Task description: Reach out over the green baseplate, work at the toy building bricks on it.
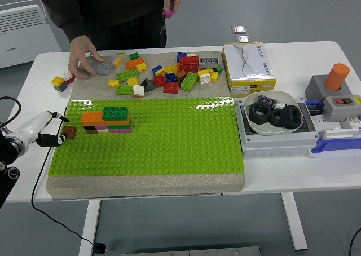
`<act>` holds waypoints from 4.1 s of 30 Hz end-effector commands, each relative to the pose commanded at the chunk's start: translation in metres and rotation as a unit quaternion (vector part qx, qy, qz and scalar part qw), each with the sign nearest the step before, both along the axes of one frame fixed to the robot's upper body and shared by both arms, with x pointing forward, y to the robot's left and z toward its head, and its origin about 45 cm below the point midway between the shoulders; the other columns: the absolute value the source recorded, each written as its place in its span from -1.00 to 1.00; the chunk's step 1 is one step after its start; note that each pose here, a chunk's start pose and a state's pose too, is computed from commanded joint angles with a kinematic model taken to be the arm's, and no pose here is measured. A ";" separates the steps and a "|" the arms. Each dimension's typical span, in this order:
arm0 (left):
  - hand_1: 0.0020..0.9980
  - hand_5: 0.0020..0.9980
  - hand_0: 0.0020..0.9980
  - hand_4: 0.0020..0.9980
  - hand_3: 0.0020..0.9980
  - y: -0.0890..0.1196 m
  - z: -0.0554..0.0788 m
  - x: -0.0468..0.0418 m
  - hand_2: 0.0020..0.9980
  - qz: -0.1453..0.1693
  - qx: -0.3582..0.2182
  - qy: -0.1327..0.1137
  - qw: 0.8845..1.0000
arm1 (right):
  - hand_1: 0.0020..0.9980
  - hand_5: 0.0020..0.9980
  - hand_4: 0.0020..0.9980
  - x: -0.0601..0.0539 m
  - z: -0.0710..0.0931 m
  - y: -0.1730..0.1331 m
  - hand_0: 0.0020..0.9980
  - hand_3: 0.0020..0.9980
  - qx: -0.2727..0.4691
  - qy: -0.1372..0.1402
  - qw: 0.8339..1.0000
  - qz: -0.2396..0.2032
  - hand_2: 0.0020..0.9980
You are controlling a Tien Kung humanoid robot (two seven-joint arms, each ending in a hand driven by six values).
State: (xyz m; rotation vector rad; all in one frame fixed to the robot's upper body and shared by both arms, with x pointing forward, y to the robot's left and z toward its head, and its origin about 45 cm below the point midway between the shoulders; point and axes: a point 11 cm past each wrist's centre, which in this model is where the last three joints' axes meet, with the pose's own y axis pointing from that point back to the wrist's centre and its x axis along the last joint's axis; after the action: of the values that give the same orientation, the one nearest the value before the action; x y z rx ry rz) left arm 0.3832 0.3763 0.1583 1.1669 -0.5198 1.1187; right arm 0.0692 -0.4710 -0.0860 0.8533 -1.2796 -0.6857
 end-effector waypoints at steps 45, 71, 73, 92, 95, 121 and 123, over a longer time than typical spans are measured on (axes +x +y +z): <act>0.95 -1.00 0.93 0.46 0.49 0.000 0.031 -0.0034 0.97 -0.007 0.020 -0.035 0.999 | 0.30 1.00 0.79 0.000 0.001 -0.001 0.36 0.48 -0.002 0.000 1.000 0.000 0.29; 0.97 -1.00 0.95 0.44 0.45 -0.011 0.011 -0.0081 0.98 -0.022 0.033 -0.011 0.999 | 0.30 1.00 0.79 -0.002 0.001 -0.002 0.36 0.48 -0.003 0.002 1.000 0.000 0.28; 0.97 -1.00 0.96 0.45 0.45 -0.011 0.010 -0.0073 0.99 -0.020 0.032 -0.009 0.999 | 0.30 1.00 0.79 -0.001 0.001 -0.002 0.36 0.48 -0.003 0.002 1.000 0.000 0.28; 0.98 -1.00 0.97 0.41 0.35 -0.008 0.002 -0.0046 0.99 -0.008 0.024 0.000 1.000 | 0.30 1.00 0.79 0.002 0.001 -0.002 0.36 0.48 -0.004 -0.001 1.000 0.000 0.28; 0.98 -1.00 0.97 0.41 0.35 -0.009 0.000 -0.0047 0.99 -0.006 0.020 0.000 1.000 | 0.30 1.00 0.79 0.002 0.001 -0.002 0.36 0.48 -0.004 -0.001 1.000 0.000 0.28; 0.96 -1.00 0.94 0.29 -0.02 -0.008 -0.001 -0.0028 0.94 0.002 0.007 -0.010 1.000 | 0.30 1.00 0.79 0.002 0.001 -0.002 0.36 0.47 -0.002 -0.002 1.000 -0.002 0.28; 0.96 -1.00 0.94 0.29 -0.02 -0.007 0.002 -0.0018 0.94 0.002 0.006 -0.014 1.000 | 0.30 1.00 0.79 0.002 0.001 -0.002 0.36 0.47 -0.002 -0.002 1.000 -0.002 0.28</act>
State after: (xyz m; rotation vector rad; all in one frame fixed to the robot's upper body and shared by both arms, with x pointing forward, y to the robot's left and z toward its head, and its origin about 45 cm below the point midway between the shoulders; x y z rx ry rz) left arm 0.3814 0.3689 0.1598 1.1650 -0.5467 1.1380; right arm 0.0709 -0.4734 -0.0846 0.8492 -1.2867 -0.6853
